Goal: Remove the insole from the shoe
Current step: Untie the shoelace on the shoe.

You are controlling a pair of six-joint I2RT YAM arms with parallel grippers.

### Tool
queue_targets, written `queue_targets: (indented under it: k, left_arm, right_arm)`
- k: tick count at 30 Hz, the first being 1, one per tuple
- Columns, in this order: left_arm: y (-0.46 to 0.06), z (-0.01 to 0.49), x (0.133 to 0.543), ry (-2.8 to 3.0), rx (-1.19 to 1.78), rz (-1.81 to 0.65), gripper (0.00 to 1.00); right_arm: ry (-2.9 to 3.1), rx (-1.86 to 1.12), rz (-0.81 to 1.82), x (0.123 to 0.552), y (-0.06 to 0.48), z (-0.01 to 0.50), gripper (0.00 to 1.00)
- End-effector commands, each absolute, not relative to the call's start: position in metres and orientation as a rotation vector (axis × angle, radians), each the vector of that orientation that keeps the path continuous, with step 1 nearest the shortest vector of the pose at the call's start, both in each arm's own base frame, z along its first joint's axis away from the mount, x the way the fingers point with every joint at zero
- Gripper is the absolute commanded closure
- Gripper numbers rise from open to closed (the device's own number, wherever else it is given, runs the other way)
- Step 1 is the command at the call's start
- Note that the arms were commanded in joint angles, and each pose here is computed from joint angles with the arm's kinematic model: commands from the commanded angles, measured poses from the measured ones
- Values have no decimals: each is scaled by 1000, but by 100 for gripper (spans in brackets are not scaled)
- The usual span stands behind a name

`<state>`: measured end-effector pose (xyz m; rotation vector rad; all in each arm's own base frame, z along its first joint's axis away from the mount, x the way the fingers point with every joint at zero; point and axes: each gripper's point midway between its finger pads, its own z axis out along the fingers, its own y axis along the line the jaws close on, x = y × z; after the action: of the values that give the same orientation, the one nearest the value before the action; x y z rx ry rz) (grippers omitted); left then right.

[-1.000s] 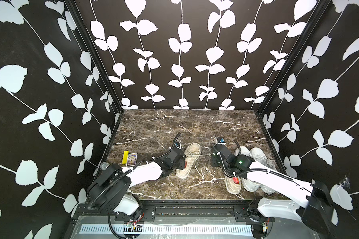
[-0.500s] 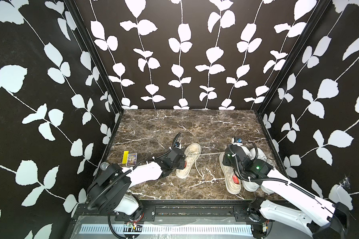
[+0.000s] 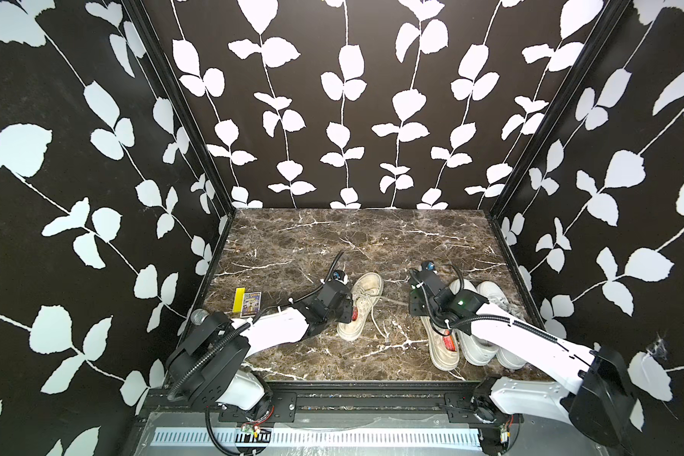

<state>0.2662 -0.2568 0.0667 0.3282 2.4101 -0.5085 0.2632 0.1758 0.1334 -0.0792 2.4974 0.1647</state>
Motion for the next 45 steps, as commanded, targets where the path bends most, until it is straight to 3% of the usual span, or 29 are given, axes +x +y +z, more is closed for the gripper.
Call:
queue_targets:
  k: [1, 4, 12, 27, 30, 37, 45]
  left_arm:
    - [-265, 74, 265, 2381, 356, -569, 100]
    - [-267, 74, 266, 2378, 364, -578, 100]
    - [-266, 73, 266, 2380, 355, -580, 100]
    - [-272, 76, 264, 2366, 391, -612, 100]
    - [-273, 77, 263, 2358, 397, -625, 100]
    - [-261, 76, 265, 2360, 358, -555, 100]
    - [-236, 75, 273, 2365, 242, -418, 100]
  right_arm:
    - [2472, -289, 339, 263, 224, 149, 43]
    - [2495, -396, 355, 261, 247, 140, 45]
    - [2540, -460, 449, 267, 294, 110, 63]
    - [2557, -463, 385, 289, 310, 78, 71]
    - [2565, -455, 360, 293, 311, 74, 74]
    - [2588, -425, 231, 294, 293, 68, 99]
    - [2593, -311, 147, 280, 256, 70, 100]
